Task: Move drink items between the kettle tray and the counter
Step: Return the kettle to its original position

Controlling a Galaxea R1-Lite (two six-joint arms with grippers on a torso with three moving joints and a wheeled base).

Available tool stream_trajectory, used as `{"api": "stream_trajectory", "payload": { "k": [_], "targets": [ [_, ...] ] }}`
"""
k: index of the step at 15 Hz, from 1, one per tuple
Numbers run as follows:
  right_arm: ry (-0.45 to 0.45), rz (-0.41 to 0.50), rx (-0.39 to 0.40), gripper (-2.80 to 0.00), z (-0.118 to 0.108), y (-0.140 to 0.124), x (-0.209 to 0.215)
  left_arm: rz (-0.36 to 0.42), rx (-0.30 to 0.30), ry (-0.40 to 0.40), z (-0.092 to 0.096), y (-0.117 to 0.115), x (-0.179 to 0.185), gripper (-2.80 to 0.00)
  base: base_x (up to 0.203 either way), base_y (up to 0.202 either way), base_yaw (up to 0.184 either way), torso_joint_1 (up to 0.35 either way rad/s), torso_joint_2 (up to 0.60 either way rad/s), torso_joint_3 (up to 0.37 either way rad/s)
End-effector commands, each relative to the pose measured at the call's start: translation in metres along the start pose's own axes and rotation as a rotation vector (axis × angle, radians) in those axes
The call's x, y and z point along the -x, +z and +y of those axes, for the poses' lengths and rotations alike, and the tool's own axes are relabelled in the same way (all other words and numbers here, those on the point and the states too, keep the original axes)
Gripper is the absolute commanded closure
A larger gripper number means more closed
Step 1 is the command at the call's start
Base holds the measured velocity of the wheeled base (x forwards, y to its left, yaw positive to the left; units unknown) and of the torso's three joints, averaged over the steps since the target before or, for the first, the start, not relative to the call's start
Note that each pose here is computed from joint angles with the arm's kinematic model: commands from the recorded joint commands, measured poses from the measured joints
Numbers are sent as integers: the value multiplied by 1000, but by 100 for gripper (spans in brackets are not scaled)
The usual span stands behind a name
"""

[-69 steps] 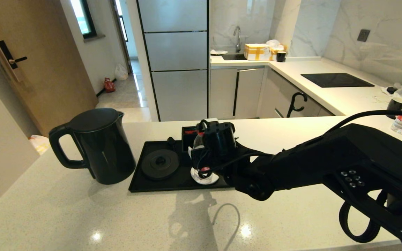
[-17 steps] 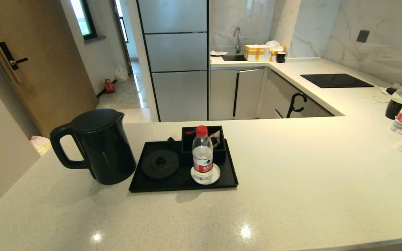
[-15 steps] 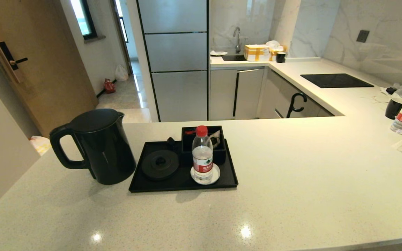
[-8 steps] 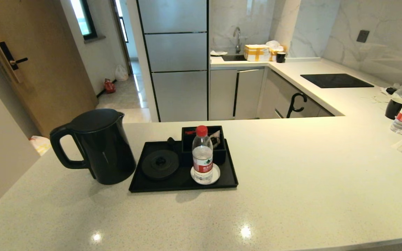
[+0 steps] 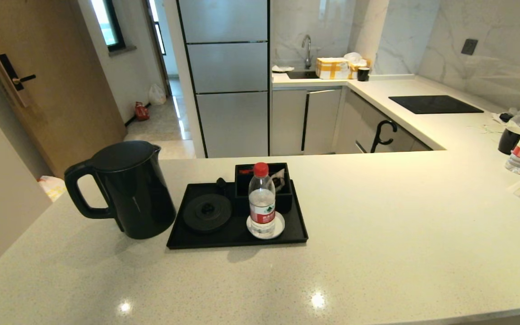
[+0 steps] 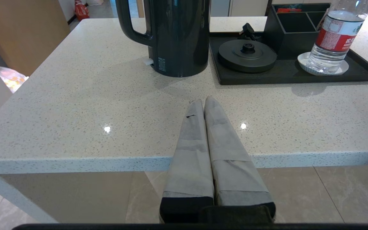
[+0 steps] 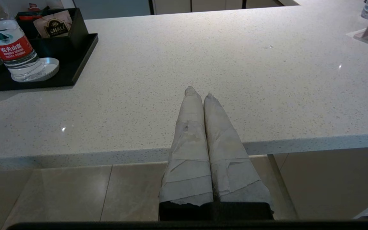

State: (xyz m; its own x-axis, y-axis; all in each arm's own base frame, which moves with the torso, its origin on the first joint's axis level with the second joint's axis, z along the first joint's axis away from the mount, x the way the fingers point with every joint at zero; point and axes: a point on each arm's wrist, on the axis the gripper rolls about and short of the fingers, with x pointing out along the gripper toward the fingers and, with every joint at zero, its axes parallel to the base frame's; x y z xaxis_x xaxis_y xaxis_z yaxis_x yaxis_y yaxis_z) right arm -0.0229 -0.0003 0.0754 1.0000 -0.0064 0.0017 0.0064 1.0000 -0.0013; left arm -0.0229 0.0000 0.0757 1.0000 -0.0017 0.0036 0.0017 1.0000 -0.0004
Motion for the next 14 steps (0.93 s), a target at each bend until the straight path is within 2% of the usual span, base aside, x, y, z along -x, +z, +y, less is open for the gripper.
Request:
{"api": "stream_trajectory", "payload": {
  "k": [1, 7, 8, 9, 11, 14],
  "targets": [
    [-1, 3, 0, 0, 0, 0, 0, 2, -2, 0, 0, 0, 0, 0, 0, 0, 0, 0, 0, 0],
    [-1, 3, 0, 0, 0, 0, 0, 19, -23, 4, 0, 0, 0, 0, 0, 0, 0, 0, 0, 0],
    [-1, 3, 0, 0, 0, 0, 0, 20, -44, 0, 0, 8, 1, 0, 0, 0, 0, 0, 0, 0],
    [-1, 3, 0, 0, 0, 0, 0, 9, -67, -3, 0, 24, 2, 0, 0, 0, 0, 0, 0, 0],
    [0, 3, 0, 0, 0, 0, 0, 12, -41, -3, 0, 57, -1, 0, 0, 0, 0, 0, 0, 0],
    [0, 3, 0, 0, 0, 0, 0, 126, 19, 28, 1, 114, -35, 0, 0, 0, 0, 0, 0, 0]
  ]
}}
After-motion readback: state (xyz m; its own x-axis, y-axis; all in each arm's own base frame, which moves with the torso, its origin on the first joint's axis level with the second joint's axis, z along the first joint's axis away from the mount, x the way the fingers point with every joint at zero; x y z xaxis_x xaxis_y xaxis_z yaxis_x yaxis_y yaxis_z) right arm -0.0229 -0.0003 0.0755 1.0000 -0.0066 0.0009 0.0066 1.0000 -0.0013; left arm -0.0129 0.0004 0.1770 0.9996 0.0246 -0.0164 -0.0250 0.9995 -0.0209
